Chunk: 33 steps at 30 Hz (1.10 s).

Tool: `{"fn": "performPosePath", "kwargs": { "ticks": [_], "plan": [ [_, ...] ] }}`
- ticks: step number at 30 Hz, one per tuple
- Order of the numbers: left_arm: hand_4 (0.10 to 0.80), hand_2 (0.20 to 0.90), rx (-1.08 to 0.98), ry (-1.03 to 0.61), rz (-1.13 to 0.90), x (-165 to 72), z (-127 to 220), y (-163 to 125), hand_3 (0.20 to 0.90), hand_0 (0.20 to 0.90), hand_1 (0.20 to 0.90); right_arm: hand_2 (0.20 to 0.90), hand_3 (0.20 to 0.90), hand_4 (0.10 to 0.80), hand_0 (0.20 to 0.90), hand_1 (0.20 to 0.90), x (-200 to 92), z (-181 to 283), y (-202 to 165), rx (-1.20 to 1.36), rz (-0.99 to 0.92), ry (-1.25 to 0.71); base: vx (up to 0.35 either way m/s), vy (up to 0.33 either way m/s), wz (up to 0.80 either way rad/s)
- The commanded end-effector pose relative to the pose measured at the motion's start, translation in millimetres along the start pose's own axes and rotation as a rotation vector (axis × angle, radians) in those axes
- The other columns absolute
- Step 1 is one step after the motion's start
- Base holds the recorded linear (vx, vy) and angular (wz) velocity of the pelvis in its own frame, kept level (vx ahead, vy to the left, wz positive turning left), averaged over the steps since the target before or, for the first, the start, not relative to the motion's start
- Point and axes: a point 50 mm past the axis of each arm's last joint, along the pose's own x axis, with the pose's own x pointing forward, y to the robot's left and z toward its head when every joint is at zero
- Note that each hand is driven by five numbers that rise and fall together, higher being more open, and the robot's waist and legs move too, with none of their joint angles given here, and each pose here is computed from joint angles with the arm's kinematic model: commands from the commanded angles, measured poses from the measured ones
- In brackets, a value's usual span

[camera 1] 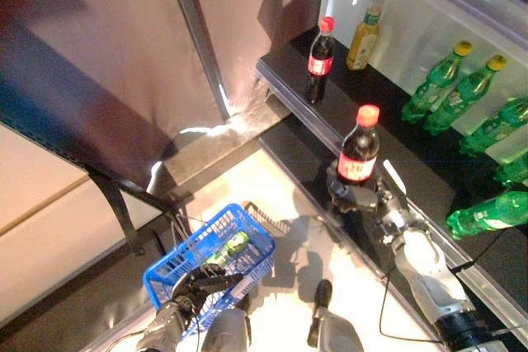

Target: Pick up the drink and place into the basket.

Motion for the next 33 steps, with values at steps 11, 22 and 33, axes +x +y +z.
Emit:
{"fn": "performPosePath", "kwargs": {
  "ticks": [11,22,33],
  "plan": [
    [0.1,0.3,0.027,-0.196,-0.083,-2,46,8,0.2,0.3,0.3,0.3,0.2,0.1,0.3,0.3,18,70,13,0.047,0.026,-0.407,-0.134,0.194,0.05],
    [0.1,0.3,0.041,-0.185,-0.149,-3,47,-2,0.2,0.3,0.3,0.3,0.2,0.1,0.3,0.3,14,62,6,0.098,-0.02,-0.367,-0.094,0.154,-0.12],
    [0.1,0.3,0.047,-0.262,-0.169,-5,60,-3,0.2,0.3,0.3,0.3,0.2,0.1,0.3,0.3,20,65,18,0.13,0.031,-0.421,-0.268,-0.128,-0.59]
  ]
}}
